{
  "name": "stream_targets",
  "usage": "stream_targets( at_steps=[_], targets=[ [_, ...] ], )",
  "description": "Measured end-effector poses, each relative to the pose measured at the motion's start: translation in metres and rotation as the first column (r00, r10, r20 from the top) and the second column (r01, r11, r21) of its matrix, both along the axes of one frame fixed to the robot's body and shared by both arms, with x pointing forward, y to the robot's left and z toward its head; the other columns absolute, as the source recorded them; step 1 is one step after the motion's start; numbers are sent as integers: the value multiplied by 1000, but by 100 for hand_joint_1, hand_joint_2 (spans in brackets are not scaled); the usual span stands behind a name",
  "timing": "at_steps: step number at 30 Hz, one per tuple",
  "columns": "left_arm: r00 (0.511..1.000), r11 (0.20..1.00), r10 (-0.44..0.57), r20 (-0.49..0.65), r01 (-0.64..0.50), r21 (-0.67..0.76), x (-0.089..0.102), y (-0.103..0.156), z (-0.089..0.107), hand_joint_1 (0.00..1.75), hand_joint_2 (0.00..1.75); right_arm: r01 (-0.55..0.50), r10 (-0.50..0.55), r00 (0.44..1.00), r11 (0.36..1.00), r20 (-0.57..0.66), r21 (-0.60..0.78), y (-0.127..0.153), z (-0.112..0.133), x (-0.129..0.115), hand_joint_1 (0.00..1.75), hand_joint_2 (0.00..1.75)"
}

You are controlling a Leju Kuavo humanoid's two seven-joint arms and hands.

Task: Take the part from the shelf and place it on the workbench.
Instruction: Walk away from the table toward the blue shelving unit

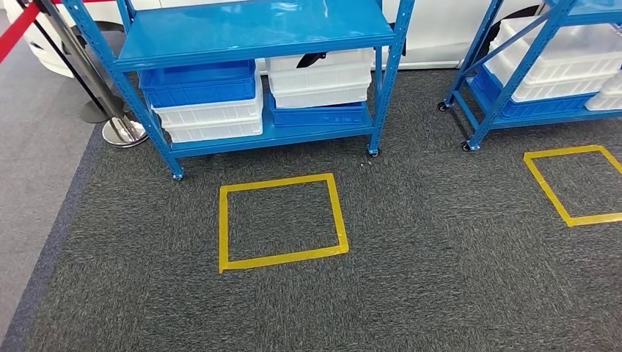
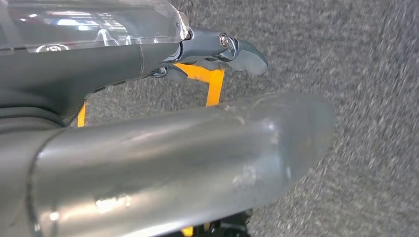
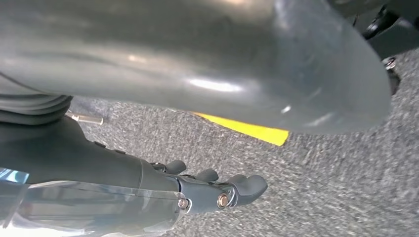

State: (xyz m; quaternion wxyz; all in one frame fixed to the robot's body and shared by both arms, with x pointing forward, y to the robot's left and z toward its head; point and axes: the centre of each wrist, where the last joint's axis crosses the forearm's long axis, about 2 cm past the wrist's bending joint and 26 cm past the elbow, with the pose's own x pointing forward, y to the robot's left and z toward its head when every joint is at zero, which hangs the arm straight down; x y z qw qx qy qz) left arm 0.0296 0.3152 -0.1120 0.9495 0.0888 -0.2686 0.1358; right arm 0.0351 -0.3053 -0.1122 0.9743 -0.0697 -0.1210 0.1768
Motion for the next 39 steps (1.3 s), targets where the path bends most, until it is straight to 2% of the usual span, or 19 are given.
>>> stream_targets(
  at_steps=[39],
  targets=[
    [1000, 1000, 1, -16, -1, -16, -3, -7, -1, 0, 0, 27, -27, 999, 1000, -25, -3, -4, -1, -12, 0, 0]
  ],
)
